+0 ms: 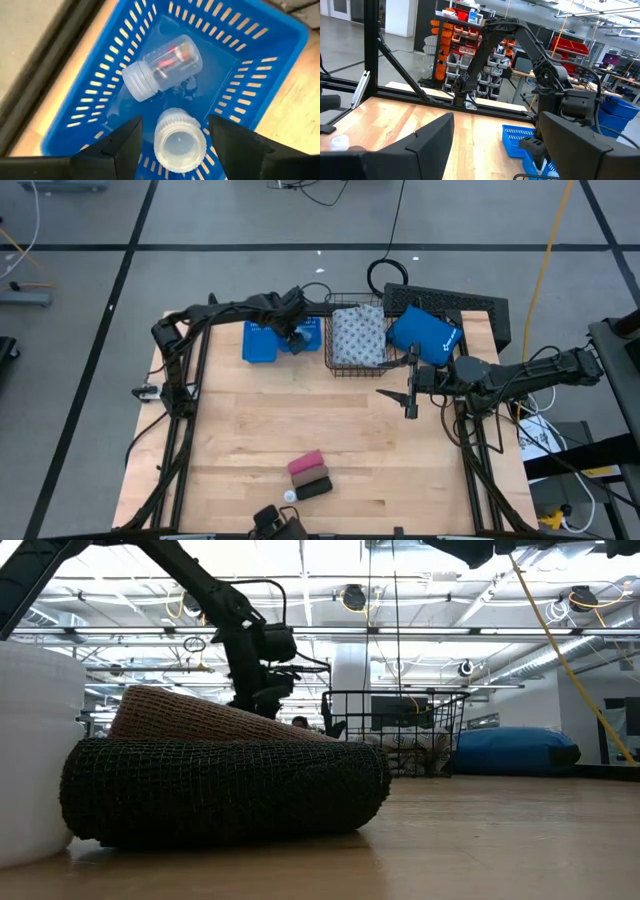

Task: Pick & Place Medicine items
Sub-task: Put the white pill bottle into the right blue bin

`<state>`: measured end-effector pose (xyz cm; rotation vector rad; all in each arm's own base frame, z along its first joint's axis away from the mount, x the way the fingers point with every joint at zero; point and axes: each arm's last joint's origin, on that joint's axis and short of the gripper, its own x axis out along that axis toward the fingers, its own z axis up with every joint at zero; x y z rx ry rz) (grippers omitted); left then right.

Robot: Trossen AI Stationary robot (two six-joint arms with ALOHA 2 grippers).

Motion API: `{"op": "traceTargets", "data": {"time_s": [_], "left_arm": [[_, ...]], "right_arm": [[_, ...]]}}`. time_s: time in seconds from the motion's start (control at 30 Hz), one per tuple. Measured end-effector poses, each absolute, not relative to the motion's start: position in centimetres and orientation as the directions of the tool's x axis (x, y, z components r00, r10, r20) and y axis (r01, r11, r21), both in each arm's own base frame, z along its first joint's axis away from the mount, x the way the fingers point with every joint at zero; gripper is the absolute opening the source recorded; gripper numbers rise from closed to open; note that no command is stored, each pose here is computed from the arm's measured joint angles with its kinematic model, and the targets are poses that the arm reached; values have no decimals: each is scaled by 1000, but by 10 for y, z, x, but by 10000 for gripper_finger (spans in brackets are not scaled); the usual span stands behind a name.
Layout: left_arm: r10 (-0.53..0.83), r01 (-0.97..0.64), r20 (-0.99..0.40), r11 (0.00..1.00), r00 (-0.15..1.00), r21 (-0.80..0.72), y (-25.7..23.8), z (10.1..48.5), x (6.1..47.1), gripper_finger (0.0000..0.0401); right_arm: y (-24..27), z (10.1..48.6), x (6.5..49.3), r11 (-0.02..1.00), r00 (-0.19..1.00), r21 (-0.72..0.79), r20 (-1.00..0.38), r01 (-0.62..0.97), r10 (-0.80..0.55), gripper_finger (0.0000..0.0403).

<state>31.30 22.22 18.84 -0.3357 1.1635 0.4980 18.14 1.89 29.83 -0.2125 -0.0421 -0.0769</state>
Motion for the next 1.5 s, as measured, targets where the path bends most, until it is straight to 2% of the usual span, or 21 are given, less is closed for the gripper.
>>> {"op": "traceTargets", "data": {"time_s": [0.2,0.47,0.53,0.63,0.8,0.97,1.17,1.37,1.5], "left_arm": [[276,-501,-899,862,339,76,220,213,308,237],[396,-528,-808,840,436,126,206,271,291,237],[390,-527,-788,844,477,98,197,288,284,237],[306,-456,-764,890,568,17,178,311,274,237],[76,-232,-734,966,675,-114,132,340,259,237],[-95,41,-725,995,682,-92,64,356,258,237],[-119,205,-753,978,648,22,-22,354,268,237],[-32,251,-758,952,652,176,-96,347,268,237],[-18,298,-798,933,602,204,-141,345,285,237]], "right_arm": [[19,298,181,975,996,-209,50,81,-72,281],[19,298,181,974,996,-209,49,82,-74,281],[19,298,181,974,996,-209,48,82,-74,281],[19,298,181,974,996,-210,47,82,-74,281],[19,298,181,974,996,-212,43,83,-76,281],[19,298,181,973,996,-214,43,83,-76,281],[19,298,181,972,996,-218,44,84,-76,281],[19,298,181,972,996,-218,44,83,-76,281],[19,298,181,975,996,-208,50,85,-76,281]]}}
